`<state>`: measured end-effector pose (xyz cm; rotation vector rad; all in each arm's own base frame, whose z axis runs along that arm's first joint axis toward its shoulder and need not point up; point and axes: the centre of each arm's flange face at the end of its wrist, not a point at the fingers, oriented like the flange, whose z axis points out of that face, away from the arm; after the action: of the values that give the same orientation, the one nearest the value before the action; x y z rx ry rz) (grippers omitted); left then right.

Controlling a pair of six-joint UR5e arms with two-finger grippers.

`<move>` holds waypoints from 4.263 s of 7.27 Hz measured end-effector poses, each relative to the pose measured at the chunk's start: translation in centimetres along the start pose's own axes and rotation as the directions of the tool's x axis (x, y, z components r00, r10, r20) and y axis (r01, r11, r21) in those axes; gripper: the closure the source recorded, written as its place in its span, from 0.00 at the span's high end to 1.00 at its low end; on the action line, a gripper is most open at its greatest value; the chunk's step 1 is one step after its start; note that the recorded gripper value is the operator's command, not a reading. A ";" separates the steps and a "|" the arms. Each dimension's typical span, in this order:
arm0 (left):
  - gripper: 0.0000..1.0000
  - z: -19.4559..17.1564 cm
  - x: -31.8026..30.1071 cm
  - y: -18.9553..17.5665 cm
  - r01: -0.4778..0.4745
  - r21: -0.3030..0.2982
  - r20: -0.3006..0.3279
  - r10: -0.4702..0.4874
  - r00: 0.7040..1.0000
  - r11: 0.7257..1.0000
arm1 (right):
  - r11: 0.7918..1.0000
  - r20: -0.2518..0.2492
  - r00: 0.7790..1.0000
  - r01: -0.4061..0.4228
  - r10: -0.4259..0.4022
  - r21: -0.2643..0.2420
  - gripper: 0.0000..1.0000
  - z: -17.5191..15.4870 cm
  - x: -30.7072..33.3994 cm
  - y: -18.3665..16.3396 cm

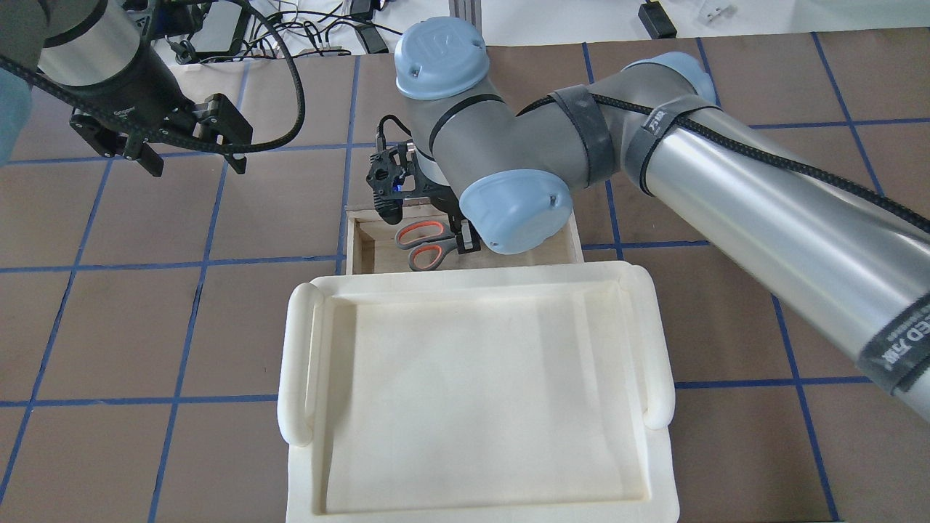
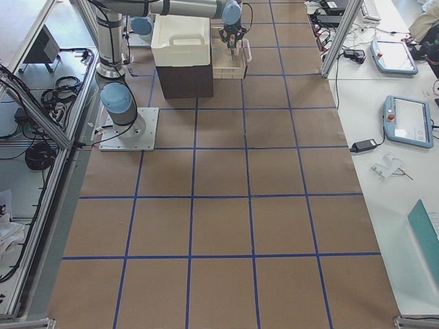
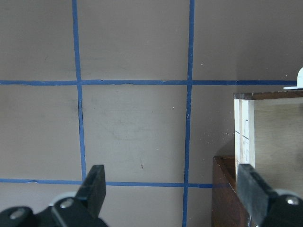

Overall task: Put scissors in drawer and close it
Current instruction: 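Lower the held scissors into the open drawer with the right gripper, then open the right gripper and raise it away from the drawer, then move the left gripper over the drawer's white handle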

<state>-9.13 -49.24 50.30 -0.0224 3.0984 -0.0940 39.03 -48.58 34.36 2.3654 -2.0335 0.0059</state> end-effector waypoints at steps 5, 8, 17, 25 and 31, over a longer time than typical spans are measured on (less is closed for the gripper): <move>1.00 0.0 0.0 0.0 -0.011 0.000 -0.003 0.011 1.000 1.000 | 1.000 0.015 1.000 0.011 -0.011 -0.001 1.00 1.4 -0.2 -1.3; 1.00 -0.4 0.0 0.4 -0.012 -0.005 0.001 0.012 1.000 1.000 | 1.000 -0.037 0.999 -0.027 0.028 0.005 1.00 -1.3 0.0 0.0; 1.00 3.4 1.8 -5.7 0.019 0.019 -0.014 -0.019 1.000 1.000 | 0.525 -0.185 0.495 -0.832 0.849 0.179 1.00 -18.0 -1.3 24.5; 1.00 17.6 15.9 -12.5 0.088 0.021 -0.036 -0.087 0.996 0.996 | -0.208 0.077 -0.201 -0.974 0.977 0.091 1.00 -18.1 -4.2 23.2; 1.00 22.8 21.7 -10.9 0.167 -0.066 -0.001 -0.167 0.986 0.984 | -0.146 0.022 -0.144 -0.987 0.989 0.074 1.00 -20.1 -7.3 23.5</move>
<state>-29.67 -61.85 27.37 -0.2848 3.0992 0.0025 14.91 -44.55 54.70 0.0089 -3.1489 0.1464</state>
